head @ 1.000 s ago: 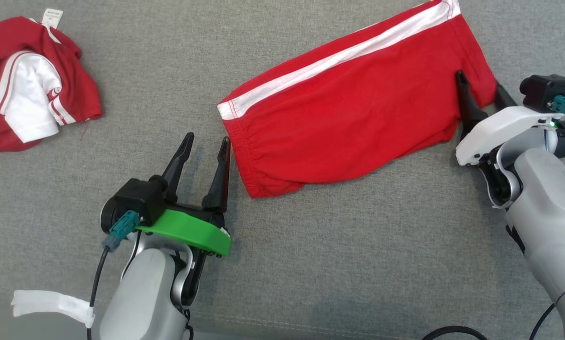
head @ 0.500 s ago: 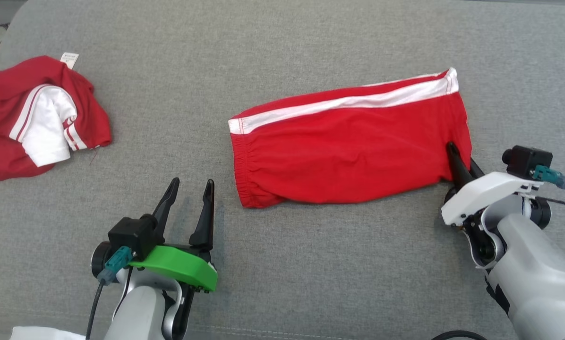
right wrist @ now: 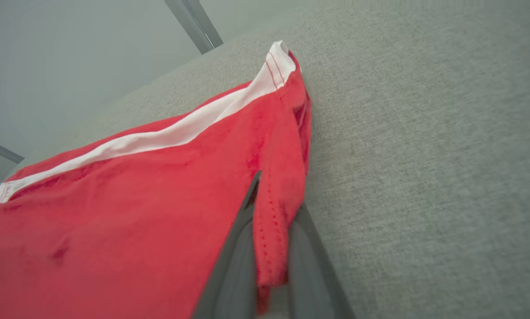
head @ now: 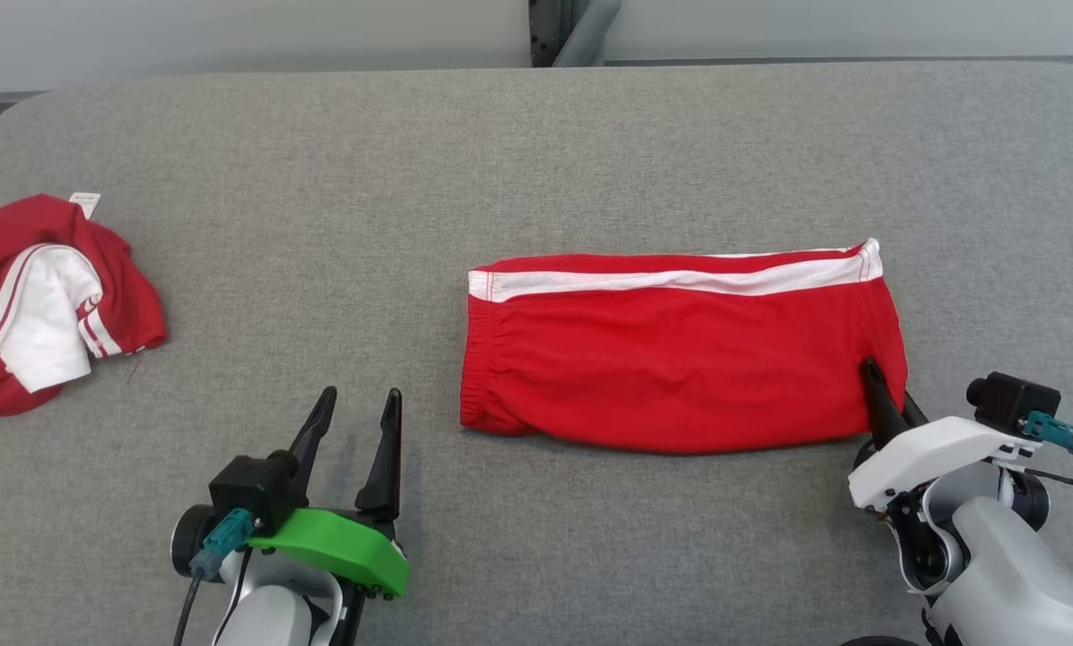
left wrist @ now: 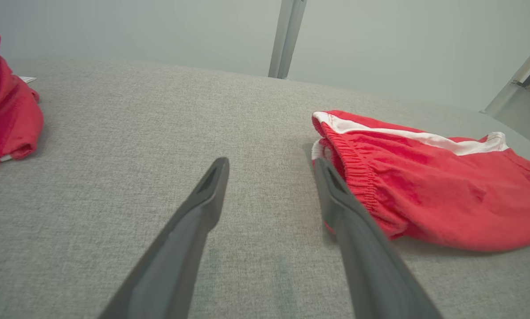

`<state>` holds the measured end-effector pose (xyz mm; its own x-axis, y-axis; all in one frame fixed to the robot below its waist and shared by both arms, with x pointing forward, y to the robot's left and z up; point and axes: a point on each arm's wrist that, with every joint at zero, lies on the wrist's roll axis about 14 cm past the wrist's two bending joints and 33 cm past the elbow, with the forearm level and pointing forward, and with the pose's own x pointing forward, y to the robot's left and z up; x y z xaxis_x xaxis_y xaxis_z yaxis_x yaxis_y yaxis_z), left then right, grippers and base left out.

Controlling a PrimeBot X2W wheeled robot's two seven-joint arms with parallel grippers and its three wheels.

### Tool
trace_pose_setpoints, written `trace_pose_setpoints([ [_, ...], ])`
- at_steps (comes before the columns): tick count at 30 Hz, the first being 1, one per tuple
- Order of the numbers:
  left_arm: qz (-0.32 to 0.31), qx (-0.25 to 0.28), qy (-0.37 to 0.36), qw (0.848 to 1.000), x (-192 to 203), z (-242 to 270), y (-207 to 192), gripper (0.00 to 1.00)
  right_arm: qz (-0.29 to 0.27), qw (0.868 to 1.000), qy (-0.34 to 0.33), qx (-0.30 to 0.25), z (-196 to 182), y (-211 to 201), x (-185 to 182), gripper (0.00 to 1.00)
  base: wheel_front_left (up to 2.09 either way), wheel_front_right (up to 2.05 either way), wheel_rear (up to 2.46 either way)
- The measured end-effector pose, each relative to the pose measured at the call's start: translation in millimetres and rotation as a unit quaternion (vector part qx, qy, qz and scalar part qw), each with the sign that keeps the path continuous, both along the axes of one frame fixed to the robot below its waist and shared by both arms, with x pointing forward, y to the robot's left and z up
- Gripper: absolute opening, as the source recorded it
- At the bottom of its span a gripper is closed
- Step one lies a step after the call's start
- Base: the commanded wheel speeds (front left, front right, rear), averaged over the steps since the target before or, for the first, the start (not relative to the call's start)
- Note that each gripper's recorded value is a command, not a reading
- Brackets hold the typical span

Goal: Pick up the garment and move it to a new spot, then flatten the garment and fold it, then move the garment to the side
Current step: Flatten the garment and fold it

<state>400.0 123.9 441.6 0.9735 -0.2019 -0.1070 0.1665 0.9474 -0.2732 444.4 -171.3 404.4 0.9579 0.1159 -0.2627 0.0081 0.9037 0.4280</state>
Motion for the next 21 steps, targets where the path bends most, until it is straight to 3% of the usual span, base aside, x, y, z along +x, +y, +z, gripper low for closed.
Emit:
trace_pose_setpoints([
  [6,-0.005,0.004,0.000,1.000,-0.7,-0.3,-2.7,1.00,-0.011,1.000,-0.023,-0.002,14.3,-8.4,3.7,0.00,0.00,0.00,0.00],
  [10,-0.003,0.005,0.002,1.000,-2.6,-1.6,-1.6,1.00,0.014,0.997,-0.071,-0.011,42.6,6.1,16.8,0.00,0.00,0.00,0.00],
  [16,-0.002,0.003,0.009,1.000,-6.5,-5.8,-0.7,1.00,0.111,0.982,-0.152,-0.005,90.1,77.9,25.4,0.00,0.00,0.00,0.00],
  [21,0.002,-0.001,0.016,1.000,-11.2,-9.0,1.2,1.00,0.217,0.963,-0.160,0.007,94.1,154.6,7.6,0.00,0.00,0.00,0.00],
])
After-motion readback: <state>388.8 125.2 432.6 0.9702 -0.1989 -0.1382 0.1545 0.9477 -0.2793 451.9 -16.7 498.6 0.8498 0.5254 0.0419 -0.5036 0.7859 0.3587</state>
